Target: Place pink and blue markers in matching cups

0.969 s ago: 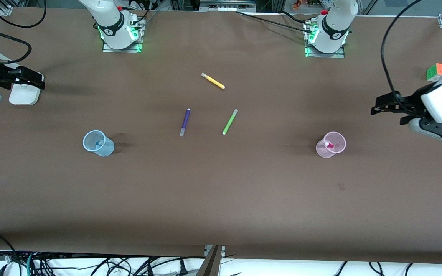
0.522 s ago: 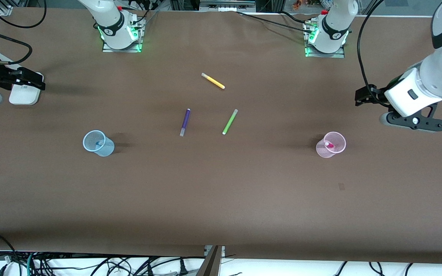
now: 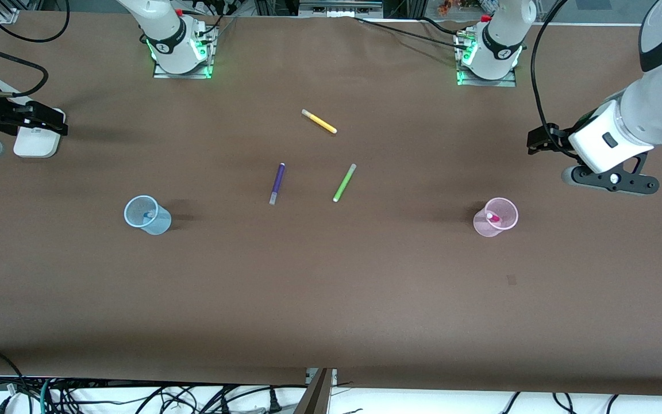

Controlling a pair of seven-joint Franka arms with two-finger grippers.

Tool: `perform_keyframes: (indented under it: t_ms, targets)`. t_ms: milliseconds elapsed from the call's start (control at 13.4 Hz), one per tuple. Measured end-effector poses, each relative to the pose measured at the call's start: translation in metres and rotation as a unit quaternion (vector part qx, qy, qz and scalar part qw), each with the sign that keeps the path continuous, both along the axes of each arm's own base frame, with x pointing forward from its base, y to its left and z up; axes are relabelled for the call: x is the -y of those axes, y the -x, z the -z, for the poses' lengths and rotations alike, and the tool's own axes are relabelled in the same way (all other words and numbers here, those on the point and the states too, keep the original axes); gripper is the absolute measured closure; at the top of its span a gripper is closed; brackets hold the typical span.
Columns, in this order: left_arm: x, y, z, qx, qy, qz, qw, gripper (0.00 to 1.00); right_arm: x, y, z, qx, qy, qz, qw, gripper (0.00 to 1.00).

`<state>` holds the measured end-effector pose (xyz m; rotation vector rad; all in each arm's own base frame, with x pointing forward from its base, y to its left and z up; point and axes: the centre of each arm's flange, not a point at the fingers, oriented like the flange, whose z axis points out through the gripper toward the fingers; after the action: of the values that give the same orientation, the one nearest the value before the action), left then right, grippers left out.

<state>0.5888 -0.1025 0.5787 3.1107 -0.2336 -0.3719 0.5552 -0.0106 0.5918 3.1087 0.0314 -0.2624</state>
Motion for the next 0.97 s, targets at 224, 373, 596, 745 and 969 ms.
perform_keyframes:
  t_ms: [224, 373, 596, 745, 969]
  targets:
    - [0.014, 0.005, -0.006, 0.008, -0.021, 0.002, 1.000, 0.00, 0.000, 0.000, 0.000, 0.000, 0.000, 0.000, 1.000, 0.00]
    - [0.018, 0.009, -0.014, 0.016, -0.025, 0.002, 1.000, 0.00, 0.000, 0.000, 0.000, 0.000, 0.000, 0.000, 1.000, 0.00]
    - [0.013, 0.019, -0.017, 0.058, -0.025, -0.005, 0.998, 0.00, 0.000, 0.000, 0.000, 0.000, 0.000, 0.000, 1.000, 0.00]
    - [0.005, 0.037, -0.011, 0.076, -0.027, -0.014, 0.997, 0.00, 0.000, 0.000, 0.000, 0.000, 0.000, 0.000, 1.000, 0.00]
    - [-0.009, 0.053, -0.014, 0.084, -0.031, -0.026, 0.996, 0.00, 0.000, 0.000, 0.000, 0.000, 0.000, 0.000, 1.000, 0.00]
